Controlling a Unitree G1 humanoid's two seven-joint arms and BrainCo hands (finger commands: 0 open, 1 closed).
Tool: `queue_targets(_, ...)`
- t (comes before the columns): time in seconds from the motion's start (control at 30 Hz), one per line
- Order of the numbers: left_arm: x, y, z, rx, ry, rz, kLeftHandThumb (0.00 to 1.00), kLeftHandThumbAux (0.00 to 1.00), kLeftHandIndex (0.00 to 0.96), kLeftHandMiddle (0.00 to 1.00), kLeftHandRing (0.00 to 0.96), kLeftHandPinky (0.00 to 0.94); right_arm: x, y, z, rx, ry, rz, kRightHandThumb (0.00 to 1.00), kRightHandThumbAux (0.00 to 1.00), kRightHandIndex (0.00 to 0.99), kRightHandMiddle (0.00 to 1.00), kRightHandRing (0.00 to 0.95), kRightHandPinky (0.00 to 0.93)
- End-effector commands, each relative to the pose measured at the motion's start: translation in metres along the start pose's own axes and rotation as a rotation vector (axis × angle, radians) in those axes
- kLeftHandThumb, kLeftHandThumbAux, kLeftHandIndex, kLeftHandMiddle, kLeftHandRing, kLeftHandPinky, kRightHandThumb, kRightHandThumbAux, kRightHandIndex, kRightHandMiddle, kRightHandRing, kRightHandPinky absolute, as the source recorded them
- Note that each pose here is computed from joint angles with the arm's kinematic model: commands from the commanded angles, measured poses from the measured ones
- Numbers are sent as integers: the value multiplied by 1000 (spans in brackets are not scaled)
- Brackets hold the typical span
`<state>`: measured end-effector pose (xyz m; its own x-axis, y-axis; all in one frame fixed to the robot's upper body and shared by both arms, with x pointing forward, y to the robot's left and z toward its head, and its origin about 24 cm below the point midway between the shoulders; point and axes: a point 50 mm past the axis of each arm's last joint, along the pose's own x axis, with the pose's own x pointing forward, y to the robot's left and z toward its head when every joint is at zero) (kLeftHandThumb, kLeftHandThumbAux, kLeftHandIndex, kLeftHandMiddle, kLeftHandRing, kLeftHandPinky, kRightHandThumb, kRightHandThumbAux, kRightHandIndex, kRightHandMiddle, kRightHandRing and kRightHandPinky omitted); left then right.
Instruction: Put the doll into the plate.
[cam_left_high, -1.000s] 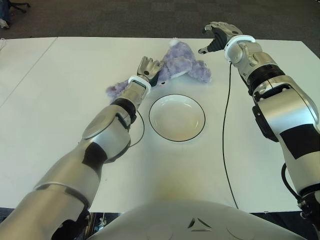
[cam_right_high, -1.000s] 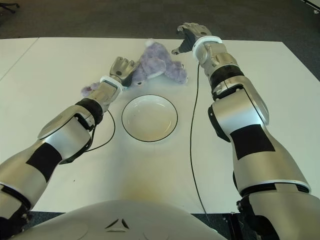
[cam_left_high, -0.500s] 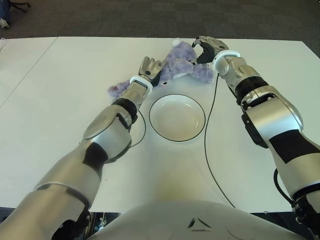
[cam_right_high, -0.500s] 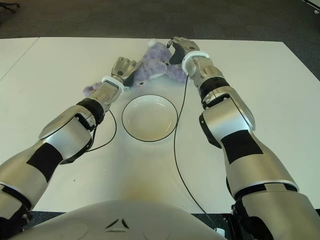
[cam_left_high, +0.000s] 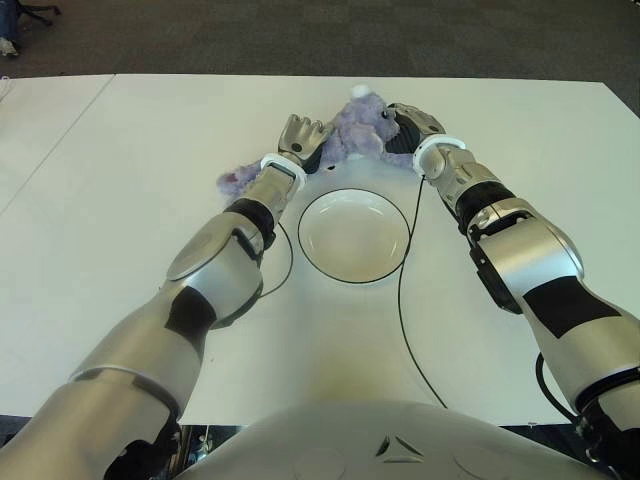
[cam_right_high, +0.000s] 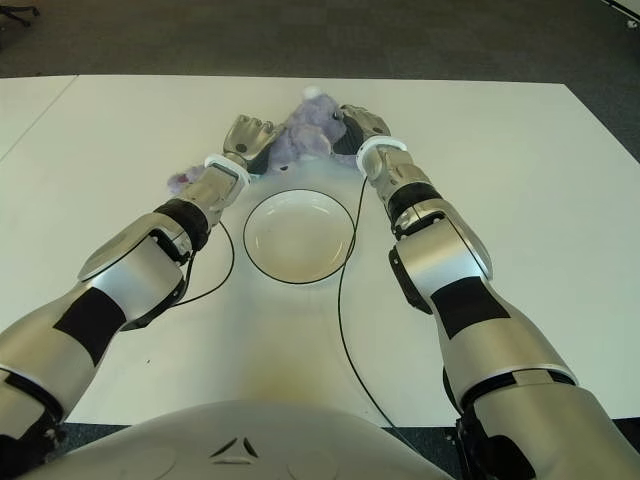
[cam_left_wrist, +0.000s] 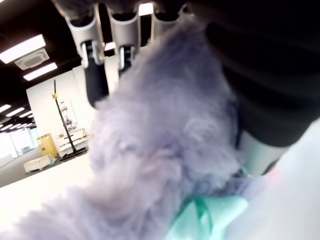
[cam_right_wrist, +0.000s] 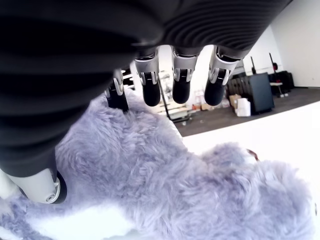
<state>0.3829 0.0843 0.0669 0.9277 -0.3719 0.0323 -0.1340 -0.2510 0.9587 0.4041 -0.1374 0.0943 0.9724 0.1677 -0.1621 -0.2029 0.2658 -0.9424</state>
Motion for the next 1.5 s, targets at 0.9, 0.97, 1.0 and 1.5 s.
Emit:
queue_targets(0.9, -26, 0, -8, -87, -97, 139, 682, 705, 420, 447, 442, 393, -14, 44, -25, 64, 102, 157, 365, 652, 219, 0, 0, 0)
queue_targets(0.97, -28, 1, -10, -84, -99, 145, 681, 706, 420, 469, 466, 424, -14, 43, -26, 66, 104, 156, 369, 660, 232, 0, 0, 0)
queue_targets(1.0, -29, 2, -11, -84, -99, 147, 681, 706, 420, 472, 468, 416, -14, 43, -26, 66, 105, 155, 370, 660, 234, 0, 0, 0)
queue_targets(1.5, -43, 8, -32, -71, -80, 215, 679, 709, 419, 517, 513, 483, -21, 51, -42, 93, 173, 138, 589, 711, 364, 333, 356, 369)
